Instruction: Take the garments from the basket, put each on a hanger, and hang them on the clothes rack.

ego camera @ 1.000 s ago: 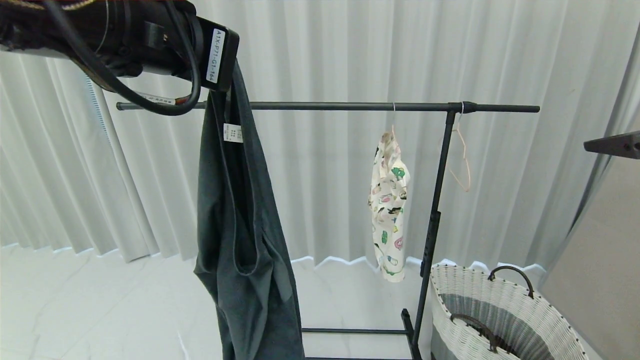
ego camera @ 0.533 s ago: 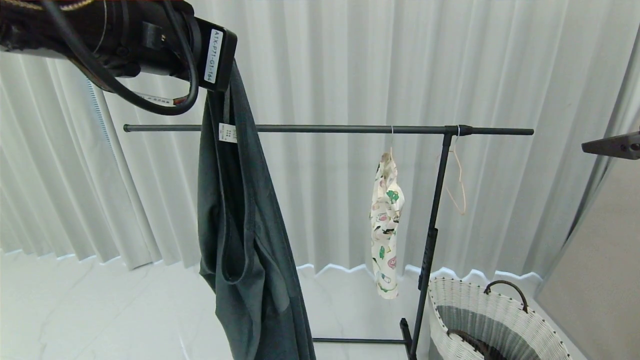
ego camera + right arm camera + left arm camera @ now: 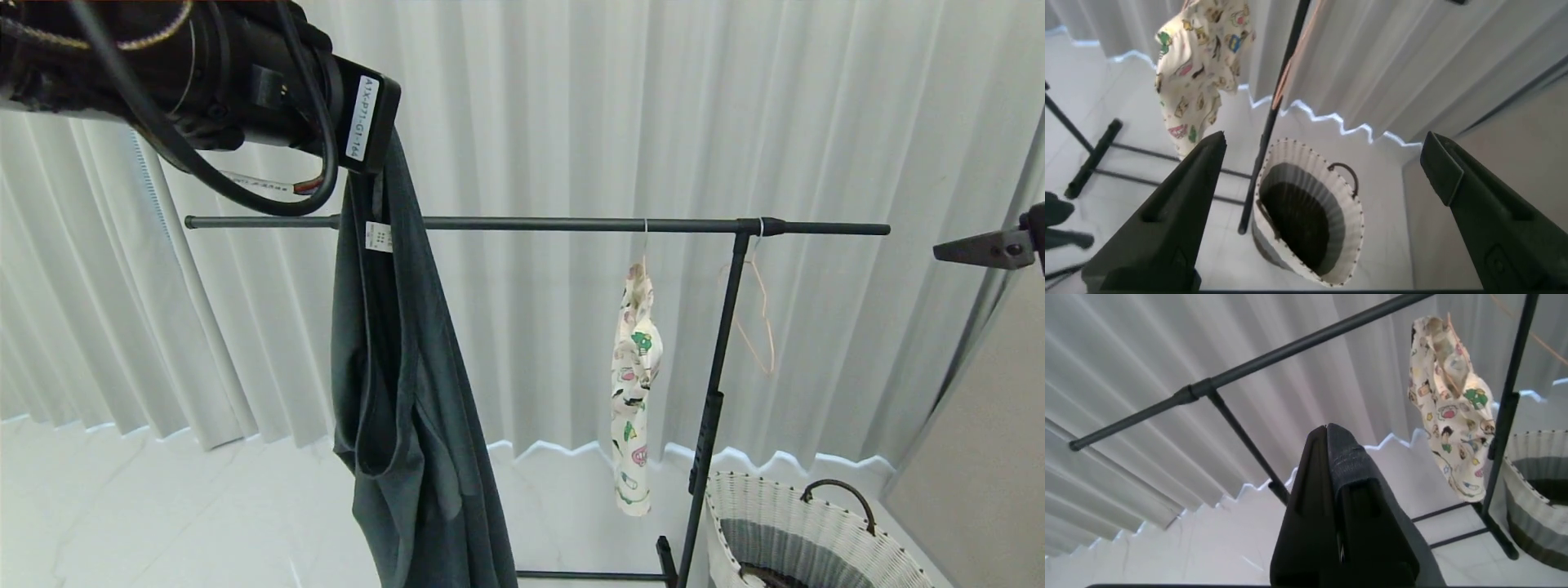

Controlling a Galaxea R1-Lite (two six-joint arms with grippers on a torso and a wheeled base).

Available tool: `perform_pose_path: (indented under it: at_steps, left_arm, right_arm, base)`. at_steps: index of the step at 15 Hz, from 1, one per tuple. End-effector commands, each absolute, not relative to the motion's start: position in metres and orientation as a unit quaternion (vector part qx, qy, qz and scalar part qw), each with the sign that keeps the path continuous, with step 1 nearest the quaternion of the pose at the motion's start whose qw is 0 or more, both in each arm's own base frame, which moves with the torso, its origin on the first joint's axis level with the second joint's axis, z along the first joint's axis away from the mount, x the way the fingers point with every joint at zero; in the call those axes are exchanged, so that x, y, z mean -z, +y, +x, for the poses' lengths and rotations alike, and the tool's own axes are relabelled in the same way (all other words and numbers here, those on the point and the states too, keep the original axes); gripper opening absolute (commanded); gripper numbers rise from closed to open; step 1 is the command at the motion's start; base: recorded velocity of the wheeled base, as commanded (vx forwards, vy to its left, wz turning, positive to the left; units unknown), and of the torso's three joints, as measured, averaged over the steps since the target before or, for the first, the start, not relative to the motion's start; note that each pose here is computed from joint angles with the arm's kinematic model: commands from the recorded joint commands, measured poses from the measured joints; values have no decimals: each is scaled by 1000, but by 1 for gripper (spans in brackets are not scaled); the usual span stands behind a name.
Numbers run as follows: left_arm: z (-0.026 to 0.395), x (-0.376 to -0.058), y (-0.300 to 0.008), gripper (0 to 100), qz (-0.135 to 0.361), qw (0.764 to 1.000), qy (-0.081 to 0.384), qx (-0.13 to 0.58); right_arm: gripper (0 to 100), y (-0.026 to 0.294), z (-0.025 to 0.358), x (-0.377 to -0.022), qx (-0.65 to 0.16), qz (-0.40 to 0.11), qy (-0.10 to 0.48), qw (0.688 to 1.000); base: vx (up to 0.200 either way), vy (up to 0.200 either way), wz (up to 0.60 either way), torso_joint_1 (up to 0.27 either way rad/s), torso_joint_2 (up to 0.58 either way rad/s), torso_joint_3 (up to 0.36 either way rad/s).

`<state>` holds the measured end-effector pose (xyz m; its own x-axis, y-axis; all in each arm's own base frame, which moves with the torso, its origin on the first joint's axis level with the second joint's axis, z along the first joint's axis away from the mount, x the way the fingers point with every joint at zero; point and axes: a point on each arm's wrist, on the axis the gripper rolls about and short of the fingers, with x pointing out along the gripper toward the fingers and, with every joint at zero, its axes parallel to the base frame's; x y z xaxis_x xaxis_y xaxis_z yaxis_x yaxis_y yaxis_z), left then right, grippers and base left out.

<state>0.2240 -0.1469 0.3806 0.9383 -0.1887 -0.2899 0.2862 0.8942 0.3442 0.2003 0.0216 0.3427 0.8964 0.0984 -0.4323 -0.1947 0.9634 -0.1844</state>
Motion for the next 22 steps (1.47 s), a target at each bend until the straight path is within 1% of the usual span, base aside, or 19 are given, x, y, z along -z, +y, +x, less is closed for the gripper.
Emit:
perform_pose_path:
  at_steps: [1,3,7,10,13,15,18,21,22]
  left_arm:
    - [222,-381,-149,0,194,965,124,128]
    - [222,-381,-149,0,194,965,123,128]
    - [220,-382,-148,0,193,965,122,128]
    - [217,-381,-149,0,193,964,123,134]
    - [208,-373,-146,0,201,960,136,140]
    - [198,-365,-143,0,209,955,149,148]
    - [184,-358,-144,0,193,954,159,165]
    - [170,-340,-144,0,179,949,188,179]
    - [160,-331,-144,0,178,945,196,192]
  right_arm:
    - [100,22,205,-338,-77,-112,225,965]
    - [100,22,206,-325,-78,-112,243,960]
    - [100,20,219,-294,-71,-105,235,964]
    - [100,21,225,-270,-71,-98,257,959]
    - [100,23,237,-252,-65,-73,272,957]
    - [100,30,245,-244,-68,-49,285,955]
    - [100,36,258,-231,-64,-23,309,949]
    - [100,36,271,-216,-32,8,335,942]
    - [100,36,274,-212,-9,16,340,940]
  base:
    - [200,0,0,17,2,-7]
    - [200,0,0,-2,0,5]
    - [200,0,0,2,2,-2]
    - [200,0,0,4,7,2]
    - [200,0,0,2,-1,1]
    - [200,0,0,2,5,-2]
    - [0,0,0,0,0,0]
    - [0,0,0,0,0,0]
    - [0,0,0,0,0,0]
